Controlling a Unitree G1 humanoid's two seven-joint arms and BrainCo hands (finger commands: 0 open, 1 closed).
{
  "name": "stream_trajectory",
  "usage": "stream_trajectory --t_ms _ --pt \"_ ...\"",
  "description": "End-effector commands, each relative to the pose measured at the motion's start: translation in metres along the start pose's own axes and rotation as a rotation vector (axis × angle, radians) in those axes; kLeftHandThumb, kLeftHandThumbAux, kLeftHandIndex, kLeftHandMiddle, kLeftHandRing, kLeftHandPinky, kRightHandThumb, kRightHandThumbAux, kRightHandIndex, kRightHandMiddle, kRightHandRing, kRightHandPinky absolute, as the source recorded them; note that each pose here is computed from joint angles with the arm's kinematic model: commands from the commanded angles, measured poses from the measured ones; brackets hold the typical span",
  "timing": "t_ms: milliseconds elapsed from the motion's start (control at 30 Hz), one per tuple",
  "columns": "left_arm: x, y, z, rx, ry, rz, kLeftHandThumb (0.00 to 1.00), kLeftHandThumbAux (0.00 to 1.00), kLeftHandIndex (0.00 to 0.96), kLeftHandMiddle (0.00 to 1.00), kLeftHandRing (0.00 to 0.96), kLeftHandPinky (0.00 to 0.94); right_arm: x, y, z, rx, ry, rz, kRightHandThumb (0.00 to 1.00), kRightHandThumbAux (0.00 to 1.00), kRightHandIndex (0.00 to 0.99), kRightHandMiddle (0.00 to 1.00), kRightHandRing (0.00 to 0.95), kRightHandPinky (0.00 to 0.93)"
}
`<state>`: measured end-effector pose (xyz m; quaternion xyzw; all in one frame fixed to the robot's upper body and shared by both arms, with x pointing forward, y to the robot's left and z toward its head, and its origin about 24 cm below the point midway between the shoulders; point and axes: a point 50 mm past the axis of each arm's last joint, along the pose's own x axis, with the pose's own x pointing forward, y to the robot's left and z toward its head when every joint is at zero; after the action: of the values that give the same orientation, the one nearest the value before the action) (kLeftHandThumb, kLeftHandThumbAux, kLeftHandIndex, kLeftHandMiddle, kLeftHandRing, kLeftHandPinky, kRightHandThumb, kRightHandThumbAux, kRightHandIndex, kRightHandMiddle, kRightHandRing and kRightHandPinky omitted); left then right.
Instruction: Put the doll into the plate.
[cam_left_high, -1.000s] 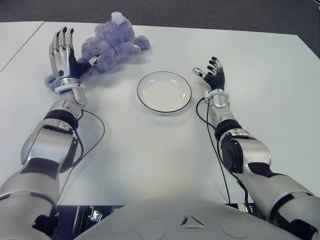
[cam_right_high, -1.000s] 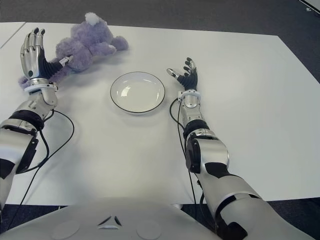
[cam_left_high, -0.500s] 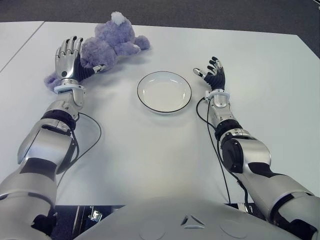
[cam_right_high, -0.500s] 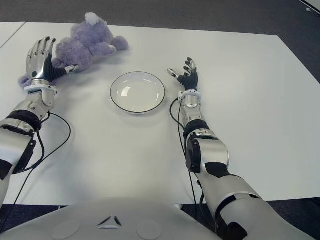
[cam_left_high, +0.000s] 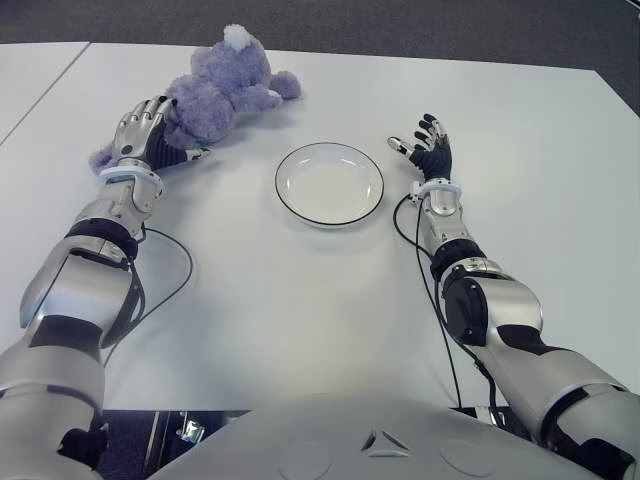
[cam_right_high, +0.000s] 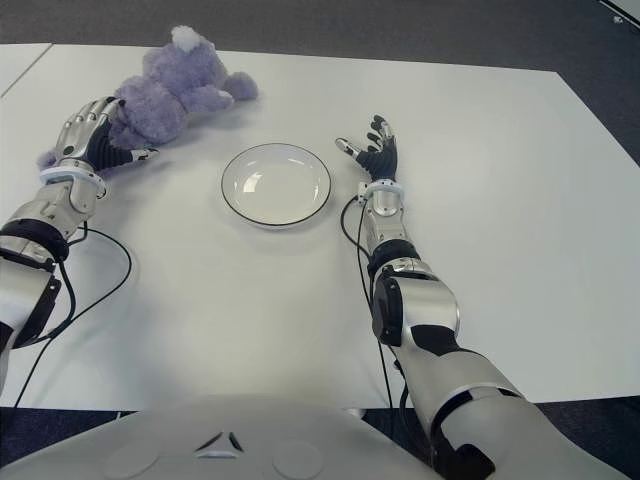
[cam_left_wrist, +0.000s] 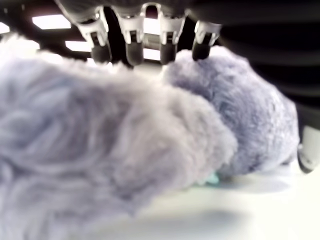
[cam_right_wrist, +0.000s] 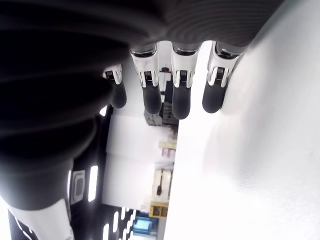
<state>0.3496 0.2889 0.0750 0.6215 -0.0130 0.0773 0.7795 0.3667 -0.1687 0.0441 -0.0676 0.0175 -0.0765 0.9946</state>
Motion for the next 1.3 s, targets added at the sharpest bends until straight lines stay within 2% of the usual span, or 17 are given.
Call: stream_trajectory --t_ms 33,200,300,367,567,933,1100,1200,1300 --pt "0.002 -0.007 0.01 -0.064 -0.038 -0.125 0.0 0.523 0.0 0.0 0.0 0.0 -0.076 0.006 -0.114 -0.009 0.472 0.059 0.053 0.821 0.119 0.134 0.139 0.185" --pt "0.004 -0.01 0.016 -0.093 -0.054 -0.185 0.0 0.544 0.0 0.0 0.0 0.0 -0.076 0.003 -0.115 -0.024 0.473 0.06 0.069 0.828 0.125 0.138 0.145 0.185" --pt "0.006 -0.013 0.021 -0.086 -0.075 -0.232 0.0 0.603 0.0 0.0 0.0 0.0 -0.075 0.001 -0.115 -0.029 0.476 0.057 0.077 0.827 0.128 0.142 0.145 0.178" --pt "0.006 -0.014 0.024 -0.084 -0.08 -0.254 0.0 0.681 0.0 0.0 0.0 0.0 -0.075 0.0 -0.115 -0.028 0.478 0.054 0.086 0.826 0.132 0.145 0.146 0.18" --pt "0.007 -0.021 0.03 -0.082 -0.066 -0.316 0.0 0.76 0.0 0.0 0.0 0.0 -0.074 -0.004 -0.115 -0.021 0.477 0.046 0.107 0.831 0.141 0.15 0.152 0.196" --pt "0.008 -0.032 0.037 -0.028 -0.011 -0.338 0.0 0.886 0.029 0.0 0.0 0.0 -0.072 -0.011 -0.114 -0.03 0.466 0.038 0.15 0.861 0.156 0.157 0.157 0.186" --pt "0.008 -0.036 0.039 -0.025 0.015 -0.344 0.0 0.902 0.053 0.0 0.0 0.0 -0.072 -0.013 -0.113 -0.034 0.464 0.034 0.162 0.868 0.158 0.16 0.157 0.185" --pt "0.007 -0.04 0.041 -0.029 0.044 -0.353 0.0 0.84 0.138 0.0 0.0 0.0 -0.071 -0.014 -0.113 -0.04 0.461 0.031 0.174 0.879 0.16 0.174 0.167 0.183" --pt "0.007 -0.044 0.044 -0.026 0.063 -0.37 0.0 0.811 0.176 0.0 0.0 0.0 -0.071 -0.016 -0.113 -0.045 0.459 0.029 0.183 0.885 0.161 0.179 0.169 0.178"
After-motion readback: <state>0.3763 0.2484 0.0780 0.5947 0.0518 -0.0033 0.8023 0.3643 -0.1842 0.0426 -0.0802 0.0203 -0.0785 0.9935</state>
